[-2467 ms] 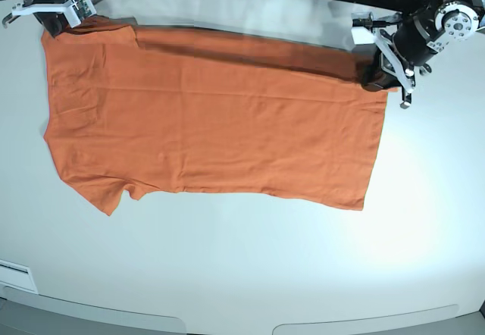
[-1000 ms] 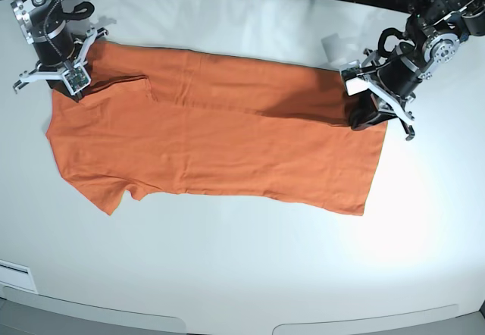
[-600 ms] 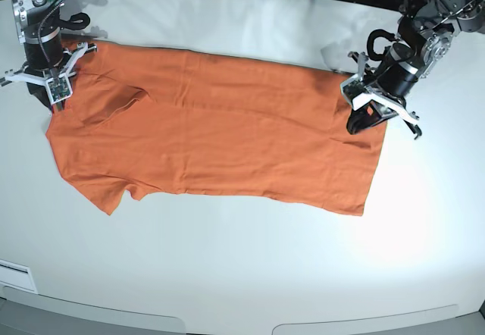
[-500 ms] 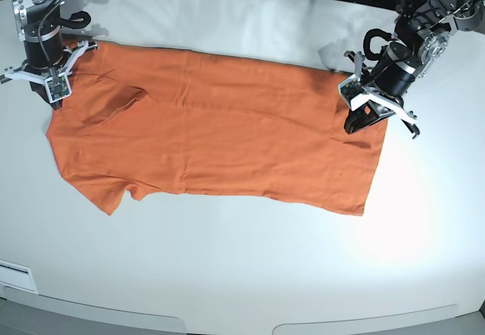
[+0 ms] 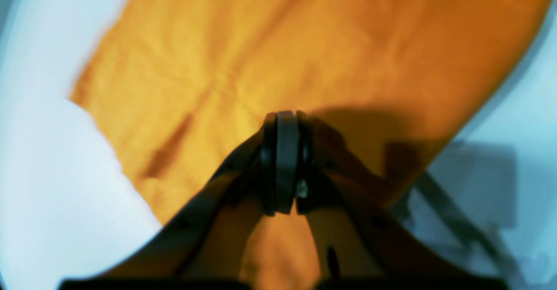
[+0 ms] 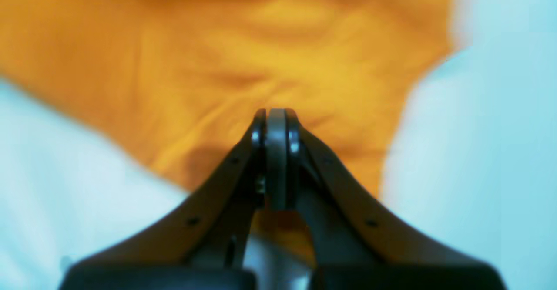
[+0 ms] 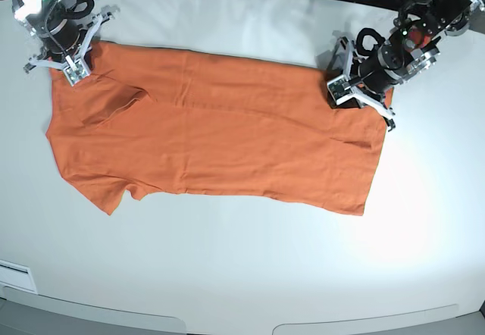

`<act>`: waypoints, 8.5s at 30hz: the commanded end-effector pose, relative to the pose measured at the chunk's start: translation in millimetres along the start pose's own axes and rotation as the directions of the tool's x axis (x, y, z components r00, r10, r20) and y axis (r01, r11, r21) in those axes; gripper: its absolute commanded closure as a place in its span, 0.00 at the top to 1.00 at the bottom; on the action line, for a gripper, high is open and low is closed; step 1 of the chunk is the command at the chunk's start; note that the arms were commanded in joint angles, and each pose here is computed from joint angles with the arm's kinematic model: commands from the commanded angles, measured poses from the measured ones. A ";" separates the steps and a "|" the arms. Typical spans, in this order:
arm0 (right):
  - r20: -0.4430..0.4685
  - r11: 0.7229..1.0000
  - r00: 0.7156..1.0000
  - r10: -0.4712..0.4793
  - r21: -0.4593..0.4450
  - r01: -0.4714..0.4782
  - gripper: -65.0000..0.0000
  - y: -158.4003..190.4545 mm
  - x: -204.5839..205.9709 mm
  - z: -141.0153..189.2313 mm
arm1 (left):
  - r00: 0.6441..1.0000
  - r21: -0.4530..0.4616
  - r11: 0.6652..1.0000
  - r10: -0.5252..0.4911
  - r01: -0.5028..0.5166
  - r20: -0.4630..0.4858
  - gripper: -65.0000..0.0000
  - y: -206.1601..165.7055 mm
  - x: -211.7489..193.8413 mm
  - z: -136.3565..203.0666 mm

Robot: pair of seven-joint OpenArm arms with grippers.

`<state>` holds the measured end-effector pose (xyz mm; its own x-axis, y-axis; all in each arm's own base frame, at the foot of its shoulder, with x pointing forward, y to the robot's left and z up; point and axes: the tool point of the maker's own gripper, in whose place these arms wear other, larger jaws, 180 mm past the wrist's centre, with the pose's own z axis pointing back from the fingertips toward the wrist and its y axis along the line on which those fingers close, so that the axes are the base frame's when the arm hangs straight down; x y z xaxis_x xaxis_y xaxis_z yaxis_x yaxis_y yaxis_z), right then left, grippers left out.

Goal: Fold the T-shirt properly

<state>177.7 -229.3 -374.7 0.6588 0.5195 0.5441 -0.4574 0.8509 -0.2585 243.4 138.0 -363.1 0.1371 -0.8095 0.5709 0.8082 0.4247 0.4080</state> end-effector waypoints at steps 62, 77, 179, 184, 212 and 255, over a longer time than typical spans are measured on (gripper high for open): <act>-0.148 0.854 0.969 0.199 -0.459 -0.245 0.03 -47.9 -7.0 86.6 | 0.843 0.394 0.746 0.453 -0.536 0.290 0.00 106.4 25.7 76.0; -0.148 0.854 0.969 0.198 -0.458 -0.245 0.03 -47.8 -7.0 86.5 | 0.443 0.134 0.423 0.828 -0.896 0.344 0.05 149.0 -55.9 11.3; 0.113 0.646 0.674 -0.730 0.435 0.627 0.00 -142.0 104.2 -113.2 | 0.478 -0.403 0.457 0.877 -0.793 0.053 0.00 86.2 6.8 -38.8; 0.172 0.713 0.714 -0.679 0.384 0.586 0.00 -163.1 123.7 -112.2 | 0.483 -0.395 0.494 0.865 -0.774 0.135 0.00 113.9 21.9 -35.8; 0.392 0.928 0.842 -0.370 0.205 0.312 0.00 -193.7 245.3 -114.0 | 0.565 -0.172 0.676 0.707 -0.717 0.426 0.00 248.5 73.9 -58.4; 0.104 0.923 0.952 -0.289 0.294 0.248 0.00 -171.2 154.7 -62.2 | 0.526 -0.432 0.503 0.847 -0.748 0.076 0.00 201.2 36.2 -9.0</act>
<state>383.7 -281.6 -319.8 0.7388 0.2393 0.6301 -0.4288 0.8881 0.1655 404.4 185.4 -291.8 0.7590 -0.0442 0.6496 0.5173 0.6469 -0.5604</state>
